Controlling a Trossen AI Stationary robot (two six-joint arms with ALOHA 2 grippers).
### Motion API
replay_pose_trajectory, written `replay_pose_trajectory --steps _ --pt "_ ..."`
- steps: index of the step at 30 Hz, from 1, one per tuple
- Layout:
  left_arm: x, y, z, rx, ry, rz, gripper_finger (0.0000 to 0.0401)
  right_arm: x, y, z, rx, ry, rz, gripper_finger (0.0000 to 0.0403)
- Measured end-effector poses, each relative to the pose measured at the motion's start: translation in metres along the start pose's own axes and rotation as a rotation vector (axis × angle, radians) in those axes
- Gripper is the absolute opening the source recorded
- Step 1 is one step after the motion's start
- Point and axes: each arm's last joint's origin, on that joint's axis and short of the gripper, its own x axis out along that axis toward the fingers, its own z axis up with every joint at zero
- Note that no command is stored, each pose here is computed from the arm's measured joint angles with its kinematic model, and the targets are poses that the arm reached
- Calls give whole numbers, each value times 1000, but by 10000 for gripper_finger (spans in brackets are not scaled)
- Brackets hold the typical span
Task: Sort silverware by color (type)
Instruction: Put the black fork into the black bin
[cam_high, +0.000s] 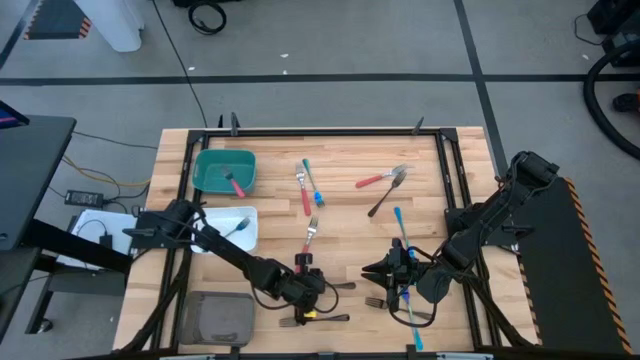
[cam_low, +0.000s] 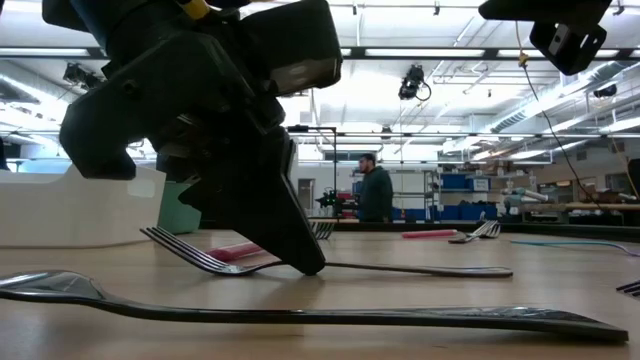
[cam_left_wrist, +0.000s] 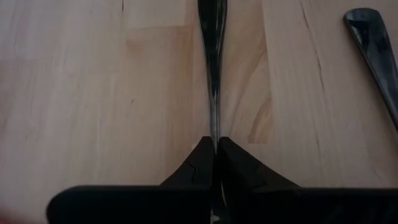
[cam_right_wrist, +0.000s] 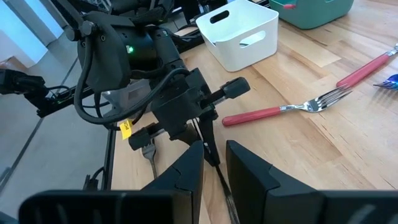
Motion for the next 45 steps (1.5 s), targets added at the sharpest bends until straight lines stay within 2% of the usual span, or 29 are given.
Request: replay_pose_trajectory --steps 7,18,23,31,38,45 --pt "-22 -7 7 9 -37 -47 21 -1 0 -1 -1 2 1 77" --pt "-35 -19 6 -8 -59 -66 23 -1 0 0 0 2 2 77" --pt "-60 -19 12 -20 -71 -86 21 -1 0 0 -1 3 2 77" --pt "-119 -16 18 -52 -93 -128 22 -1 0 -1 3 3 2 77" --pt "-165 -16 10 -121 -66 -163 22 -1 1 -1 0 7 3 77" --pt "-201 -22 -9 -186 -10 -192 22 -2 1 -2 1 8 6 77"
